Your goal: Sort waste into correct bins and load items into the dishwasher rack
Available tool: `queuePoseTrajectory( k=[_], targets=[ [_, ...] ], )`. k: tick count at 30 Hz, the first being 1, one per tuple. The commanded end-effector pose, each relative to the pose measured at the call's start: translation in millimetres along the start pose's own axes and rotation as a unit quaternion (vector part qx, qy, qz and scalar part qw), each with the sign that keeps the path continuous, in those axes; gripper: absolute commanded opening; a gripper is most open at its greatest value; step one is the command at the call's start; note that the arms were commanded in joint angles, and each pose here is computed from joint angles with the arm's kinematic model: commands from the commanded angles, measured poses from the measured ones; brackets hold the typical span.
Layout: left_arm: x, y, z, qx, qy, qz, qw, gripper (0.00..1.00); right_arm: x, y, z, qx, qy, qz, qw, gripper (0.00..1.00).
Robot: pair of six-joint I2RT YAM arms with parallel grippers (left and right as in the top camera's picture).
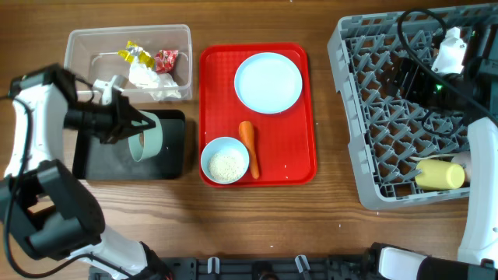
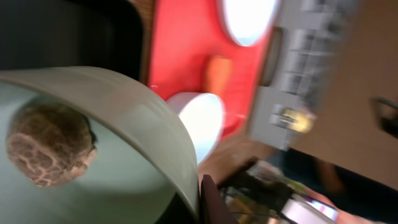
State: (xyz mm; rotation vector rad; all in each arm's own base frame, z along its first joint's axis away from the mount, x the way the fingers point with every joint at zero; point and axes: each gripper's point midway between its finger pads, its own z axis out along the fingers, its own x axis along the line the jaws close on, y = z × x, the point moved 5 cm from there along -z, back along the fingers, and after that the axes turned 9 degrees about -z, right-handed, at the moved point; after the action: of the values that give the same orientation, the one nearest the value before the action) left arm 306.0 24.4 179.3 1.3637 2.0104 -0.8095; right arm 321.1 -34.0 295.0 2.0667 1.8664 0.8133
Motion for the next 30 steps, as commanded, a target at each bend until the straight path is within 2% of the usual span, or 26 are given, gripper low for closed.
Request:
queuePoseTrajectory(
  k=[1,6,9,14,18,20,23,26,28,29,30],
  targets=[
    [9.5,-9.1,-11.3,-0.055,-0.172,0.05,0.982,0.04,-0.1,3.4,-2.3,-0.004,-0.008,-0.012,1.0,1.0],
    [44.0,-18.5,-29.5,-0.144,-0.262,0.015,0.954,0.04,-0.1,3.4,-2.3,-0.004,-0.008,-0.012,1.0,0.99],
    [44.1,-14.5,-42.9,-0.183,-0.297,0.011,0.937,0.04,0.0,2.5,-2.3,-0.002,-0.008,-0.011,1.0,0.99],
    [39.9,-12.9,-44.0,-0.19,-0.309,0.02,0.932,0.04,0.0,0.6,-2.3,0.003,-0.007,-0.01,1.0,0.99],
    [16.0,-17.1,-23.4,-0.157,-0.294,0.098,0.938,0.04,0.0,0.6,-2.3,0.003,-0.007,-0.01,1.0,1.0],
    [-19.7,-18.6,-17.6,-0.128,-0.279,0.167,0.937,0.04,0.0,0.6,-2.3,0.003,-0.007,-0.01,1.0,0.99],
    [-68.7,-26.3,-17.1,-0.089,-0.241,0.244,0.935,0.04,0.0,0.4,-2.3,0.003,-0.007,-0.01,1.0,0.99],
    [-115.8,-35.2,-10.6,-0.048,-0.171,0.298,0.938,0.04,0.0,0.4,-2.3,0.003,-0.007,-0.01,1.0,0.99],
    [-132.4,-18.1,16.4,-0.061,-0.02,0.255,0.965,0.04,0.0,0.1,-2.3,0.004,-0.007,-0.007,1.0,0.99],
    [-134.4,-10.1,31.8,-0.087,0.051,0.229,0.968,0.04,0.0,-0.4,-2.3,0.005,-0.007,-0.007,1.0,1.0],
    [-139.3,-6.8,49.1,-0.11,0.113,0.236,0.959,0.04,0.1,-1.5,-2.3,0.008,-0.007,-0.006,1.0,0.99]
  ],
)
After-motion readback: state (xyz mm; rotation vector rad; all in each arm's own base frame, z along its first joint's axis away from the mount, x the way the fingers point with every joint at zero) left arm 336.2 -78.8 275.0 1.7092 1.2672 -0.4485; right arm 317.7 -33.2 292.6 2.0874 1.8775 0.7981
